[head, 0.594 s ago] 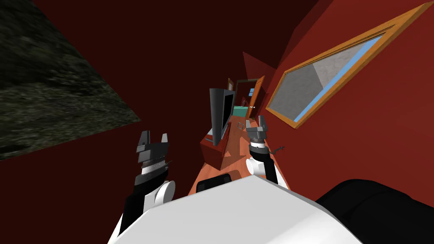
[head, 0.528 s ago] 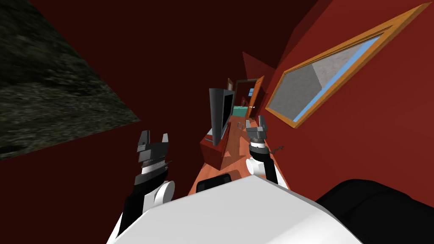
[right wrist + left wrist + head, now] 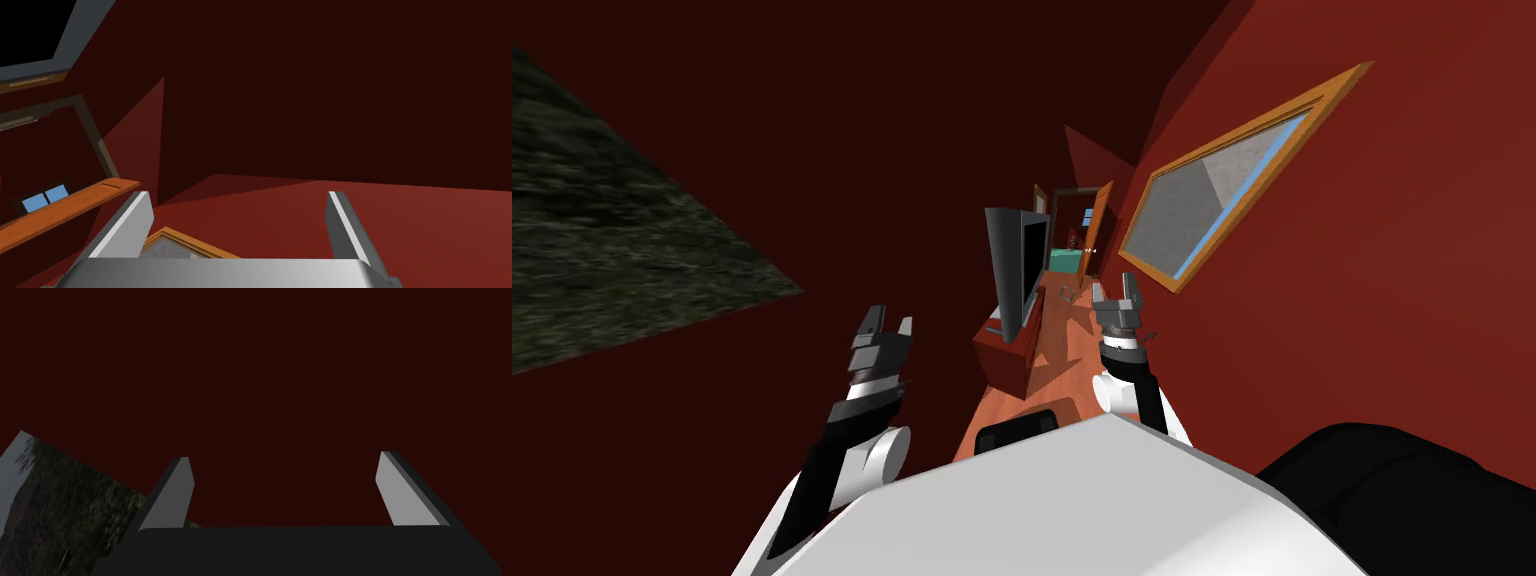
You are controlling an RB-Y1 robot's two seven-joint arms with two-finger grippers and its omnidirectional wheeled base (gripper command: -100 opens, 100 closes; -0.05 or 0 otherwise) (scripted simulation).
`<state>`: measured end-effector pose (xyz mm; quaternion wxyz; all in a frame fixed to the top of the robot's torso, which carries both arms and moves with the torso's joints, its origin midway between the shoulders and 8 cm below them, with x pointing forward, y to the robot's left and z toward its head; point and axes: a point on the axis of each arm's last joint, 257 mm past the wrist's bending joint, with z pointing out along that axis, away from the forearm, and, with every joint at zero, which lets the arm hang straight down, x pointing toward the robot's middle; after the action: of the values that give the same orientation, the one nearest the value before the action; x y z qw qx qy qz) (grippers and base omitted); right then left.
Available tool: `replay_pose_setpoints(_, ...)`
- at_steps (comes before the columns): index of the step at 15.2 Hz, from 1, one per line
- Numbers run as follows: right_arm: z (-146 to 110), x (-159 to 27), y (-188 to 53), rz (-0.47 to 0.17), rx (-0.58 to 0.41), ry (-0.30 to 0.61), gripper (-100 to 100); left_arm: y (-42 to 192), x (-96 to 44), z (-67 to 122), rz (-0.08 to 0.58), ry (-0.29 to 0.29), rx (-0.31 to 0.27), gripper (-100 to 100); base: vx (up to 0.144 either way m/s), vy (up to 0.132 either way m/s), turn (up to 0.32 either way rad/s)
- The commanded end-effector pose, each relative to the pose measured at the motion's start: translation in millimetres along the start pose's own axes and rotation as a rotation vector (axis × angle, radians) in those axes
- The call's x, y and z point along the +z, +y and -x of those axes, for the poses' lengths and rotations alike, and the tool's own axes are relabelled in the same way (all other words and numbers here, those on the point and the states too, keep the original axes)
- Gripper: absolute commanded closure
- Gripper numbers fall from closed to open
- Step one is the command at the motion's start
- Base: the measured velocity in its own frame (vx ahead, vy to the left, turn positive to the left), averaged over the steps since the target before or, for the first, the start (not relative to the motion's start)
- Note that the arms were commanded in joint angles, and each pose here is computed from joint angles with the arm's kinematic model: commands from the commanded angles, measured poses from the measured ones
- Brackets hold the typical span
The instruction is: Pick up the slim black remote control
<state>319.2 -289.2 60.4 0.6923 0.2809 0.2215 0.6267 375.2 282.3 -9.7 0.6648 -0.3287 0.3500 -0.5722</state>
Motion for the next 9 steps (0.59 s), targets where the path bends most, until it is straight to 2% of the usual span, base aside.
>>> replay_pose_setpoints(1,0.0,0.0,0.0,0.0,0.0,0.0,0,10.1,2.7,3.4,0.04,0.007,0.022,-100,-0.029,-0.023,-0.202)
replay_pose_setpoints(2,0.0,0.0,0.0,0.0,0.0,0.0,0,10.5,2.7,3.4,0.042,0.007,0.022,-100,-0.02,-0.012,-0.042)
replay_pose_setpoints(3,0.1,0.0,0.0,0.0,0.0,0.0,0,20.5,5.7,9.6,0.074,0.011,0.049,-100,-0.019,-0.021,-0.14)
replay_pose_setpoints(6,0.0,0.0,0.0,0.0,0.0,0.0,0,35.3,8.1,17.8,0.124,0.01,0.076,-100,-0.026,-0.022,-0.244)
replay_pose_setpoints(7,0.0,0.0,0.0,0.0,0.0,0.0,0,36.3,8.0,17.8,0.128,0.01,0.076,-100,-0.019,-0.014,-0.054)
replay_pose_setpoints(8,0.1,0.0,0.0,0.0,0.0,0.0,0,46.9,10.5,27.4,0.163,0.005,0.104,-100,-0.019,-0.025,-0.166)
replay_pose_setpoints(9,0.0,0.0,0.0,0.0,0.0,0.0,0,50.5,9.9,27.8,0.177,0.005,0.104,-100,-0.018,-0.026,-0.214)
